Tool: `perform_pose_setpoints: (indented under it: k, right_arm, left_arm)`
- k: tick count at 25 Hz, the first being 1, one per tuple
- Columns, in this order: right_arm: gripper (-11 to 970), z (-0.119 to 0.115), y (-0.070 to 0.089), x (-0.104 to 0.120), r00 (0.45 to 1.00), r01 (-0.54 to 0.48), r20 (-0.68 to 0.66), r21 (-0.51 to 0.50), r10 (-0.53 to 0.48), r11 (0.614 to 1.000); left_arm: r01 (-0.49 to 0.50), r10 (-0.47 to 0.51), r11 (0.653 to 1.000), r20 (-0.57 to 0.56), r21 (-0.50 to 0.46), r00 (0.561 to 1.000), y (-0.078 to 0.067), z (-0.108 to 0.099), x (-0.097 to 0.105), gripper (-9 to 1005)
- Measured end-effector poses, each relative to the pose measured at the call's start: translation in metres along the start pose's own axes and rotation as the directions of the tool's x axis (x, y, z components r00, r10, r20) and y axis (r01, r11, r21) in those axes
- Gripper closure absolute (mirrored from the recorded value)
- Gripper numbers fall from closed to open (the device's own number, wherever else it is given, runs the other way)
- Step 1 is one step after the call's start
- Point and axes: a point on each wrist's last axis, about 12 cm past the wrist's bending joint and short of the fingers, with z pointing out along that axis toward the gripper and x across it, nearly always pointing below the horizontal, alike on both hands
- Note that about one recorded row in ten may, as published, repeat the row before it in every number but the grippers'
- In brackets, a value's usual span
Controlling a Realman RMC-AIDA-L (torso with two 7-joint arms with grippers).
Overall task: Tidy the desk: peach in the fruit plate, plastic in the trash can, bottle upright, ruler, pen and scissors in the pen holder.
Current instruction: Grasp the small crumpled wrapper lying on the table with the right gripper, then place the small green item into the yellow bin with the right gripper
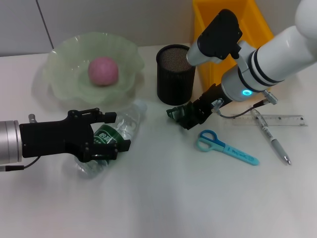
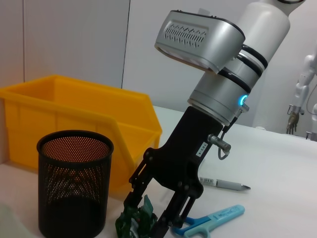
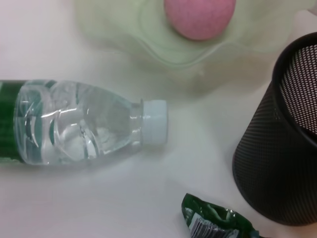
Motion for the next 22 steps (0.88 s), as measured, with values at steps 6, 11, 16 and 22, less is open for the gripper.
perform_pose_setpoints:
  k: [6, 11, 16, 22]
  right_arm:
    - [252, 0.0031, 0.0009, 0.0014, 1.0, -0.001, -0.001, 0.002, 0.001, 1.0]
    - [319, 0.0027, 0.0013, 0.001, 1.0, -0.021, 0.02, -0.008, 0.021, 1.0]
    - [456, 0.002, 0.0012, 0.0016, 1.0, -0.02, 0.018, -0.012, 0.021, 1.0]
    - [661, -0.0041, 0.0019, -0.0003, 1.0, -0.022, 0.017, -0.032, 0.023, 0.999]
  left_arm:
    - [0.0, 0.0, 1.0, 0.0, -0.001, 1.0, 0.0001, 0.0, 0.0001, 162]
    - [-0.001, 0.001, 1.0, 0.0, -0.001, 1.0, 0.0001, 0.0, 0.0, 162]
    - [-0.003, 0.003, 1.0, 0.0, -0.002, 1.0, 0.0005, 0.0001, -0.0003, 162]
    - [-0.007, 0.007, 1.0, -0.001, -0.003, 1.0, 0.0011, -0.0004, -0.0009, 162]
